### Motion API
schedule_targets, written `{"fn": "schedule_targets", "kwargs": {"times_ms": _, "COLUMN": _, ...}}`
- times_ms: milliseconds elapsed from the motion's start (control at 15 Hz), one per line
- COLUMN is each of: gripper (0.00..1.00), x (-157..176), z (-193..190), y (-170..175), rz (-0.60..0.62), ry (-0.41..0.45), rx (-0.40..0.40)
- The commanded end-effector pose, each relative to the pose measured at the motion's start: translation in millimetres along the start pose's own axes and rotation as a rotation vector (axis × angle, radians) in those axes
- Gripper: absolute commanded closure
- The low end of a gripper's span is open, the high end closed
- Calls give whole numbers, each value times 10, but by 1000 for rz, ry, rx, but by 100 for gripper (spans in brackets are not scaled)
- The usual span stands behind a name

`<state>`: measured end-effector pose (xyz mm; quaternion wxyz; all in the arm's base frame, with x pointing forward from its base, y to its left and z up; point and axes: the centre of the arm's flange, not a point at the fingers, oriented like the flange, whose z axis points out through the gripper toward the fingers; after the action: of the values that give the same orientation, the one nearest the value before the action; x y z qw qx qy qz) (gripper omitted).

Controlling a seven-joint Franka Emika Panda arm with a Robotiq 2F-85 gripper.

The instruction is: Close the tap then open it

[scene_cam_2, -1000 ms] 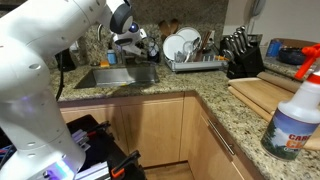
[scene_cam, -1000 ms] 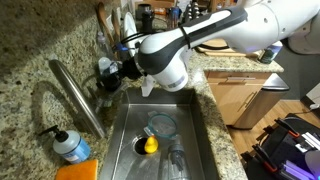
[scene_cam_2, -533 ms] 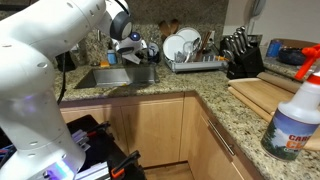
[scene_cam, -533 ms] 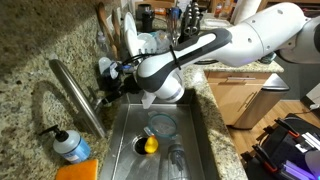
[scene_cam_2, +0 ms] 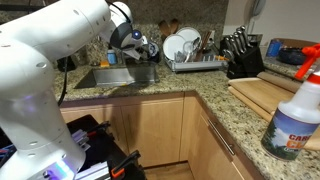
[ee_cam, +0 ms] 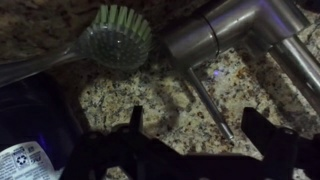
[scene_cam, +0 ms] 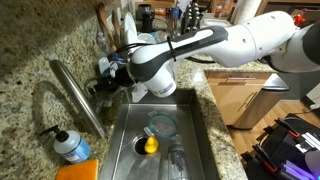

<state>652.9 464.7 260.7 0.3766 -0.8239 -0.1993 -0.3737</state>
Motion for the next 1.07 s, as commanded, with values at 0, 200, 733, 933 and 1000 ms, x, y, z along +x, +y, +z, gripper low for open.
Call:
{"fn": "schedule_targets", "kwargs": {"times_ms": 0, "gripper": 0, "x": -13, "z": 23, "y": 42, "rz": 7, "ry": 5, "rx": -2}}
{"fn": "schedule_targets", "kwargs": {"times_ms": 200, "gripper": 0, "x": -54, "z": 62, "y": 106, "rz": 18, "ry": 8, "rx": -5}}
{"fn": "schedule_targets", "kwargs": {"times_ms": 733, "gripper": 0, "x": -50, "z": 15, "y": 150, "rz": -143, "ry": 138, "rx": -103}}
{"fn": "schedule_targets", "kwargs": {"times_ms": 933, "gripper": 0, "x": -89, "z": -48, "y": 253, "rz": -184, "ry": 148, "rx": -180}}
{"fn": "schedule_targets", "kwargs": {"times_ms": 1000, "gripper": 0, "x": -96, "z": -67, "y": 284, "rz": -204, "ry": 156, "rx": -204}}
